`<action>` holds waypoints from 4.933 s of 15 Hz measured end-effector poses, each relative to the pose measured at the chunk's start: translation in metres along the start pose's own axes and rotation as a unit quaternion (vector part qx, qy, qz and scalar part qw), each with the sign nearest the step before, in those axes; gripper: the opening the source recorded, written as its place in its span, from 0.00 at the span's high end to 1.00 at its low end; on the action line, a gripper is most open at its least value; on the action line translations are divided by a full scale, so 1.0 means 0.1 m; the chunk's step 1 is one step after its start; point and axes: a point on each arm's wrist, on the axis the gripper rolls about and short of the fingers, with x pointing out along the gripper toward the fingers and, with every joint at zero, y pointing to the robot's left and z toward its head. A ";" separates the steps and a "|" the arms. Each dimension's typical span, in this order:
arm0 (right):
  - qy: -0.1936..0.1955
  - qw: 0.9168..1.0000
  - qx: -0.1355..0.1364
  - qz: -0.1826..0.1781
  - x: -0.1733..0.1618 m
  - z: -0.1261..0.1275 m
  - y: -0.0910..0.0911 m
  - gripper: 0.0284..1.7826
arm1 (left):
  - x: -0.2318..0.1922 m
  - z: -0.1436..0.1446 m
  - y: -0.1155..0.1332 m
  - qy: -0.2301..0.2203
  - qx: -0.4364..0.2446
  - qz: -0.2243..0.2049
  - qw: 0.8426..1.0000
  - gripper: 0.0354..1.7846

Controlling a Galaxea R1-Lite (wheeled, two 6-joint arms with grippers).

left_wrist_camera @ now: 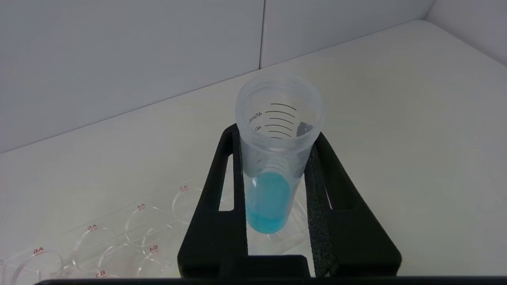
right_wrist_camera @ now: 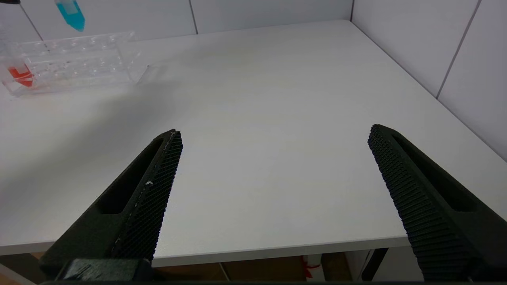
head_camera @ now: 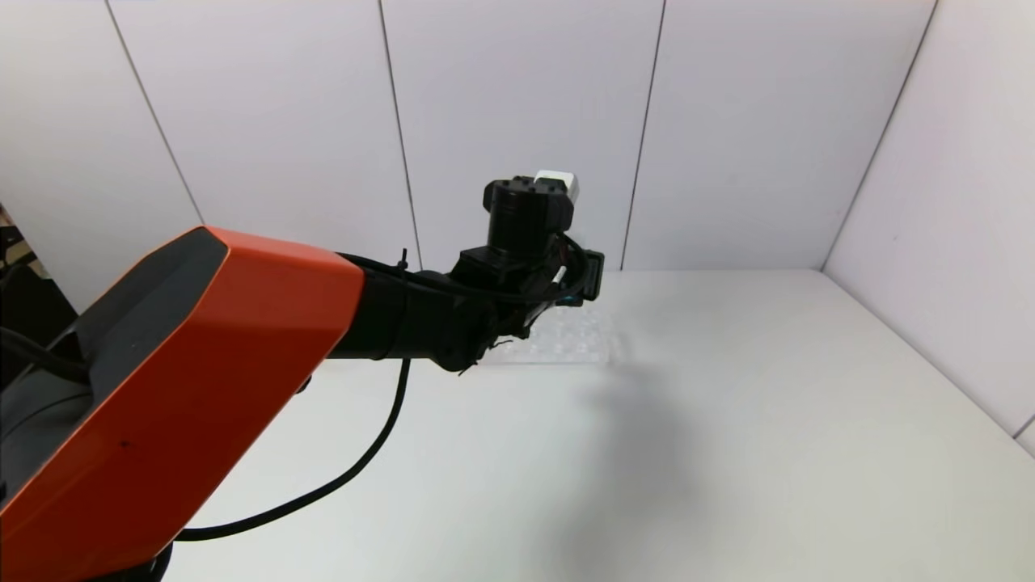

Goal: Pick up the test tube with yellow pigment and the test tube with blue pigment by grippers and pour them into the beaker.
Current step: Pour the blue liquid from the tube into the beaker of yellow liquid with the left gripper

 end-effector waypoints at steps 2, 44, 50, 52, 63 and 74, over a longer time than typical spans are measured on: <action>0.000 1.000 0.000 0.000 0.00 0.00 0.00 0.04 | -0.07 0.10 0.02 -0.001 0.000 0.001 1.000 0.77; 0.000 1.000 0.000 0.000 0.00 0.00 0.00 0.04 | -2.27 1.10 3.48 0.024 0.028 0.152 0.988 0.77; 0.000 1.000 0.000 0.000 0.00 0.00 0.00 0.04 | -2.25 0.91 3.68 0.197 0.107 0.074 0.972 0.77; 0.000 1.000 0.000 0.000 0.00 0.00 0.00 0.04 | -2.26 0.74 3.74 0.247 0.127 0.043 0.960 0.77; 0.000 1.000 0.000 0.000 0.00 0.00 0.00 0.04 | -2.04 0.48 3.86 0.328 0.340 0.004 0.881 0.77; 0.000 1.000 0.000 0.000 0.00 0.00 0.00 0.04 | -1.73 0.43 3.78 0.286 0.495 -0.060 0.818 0.77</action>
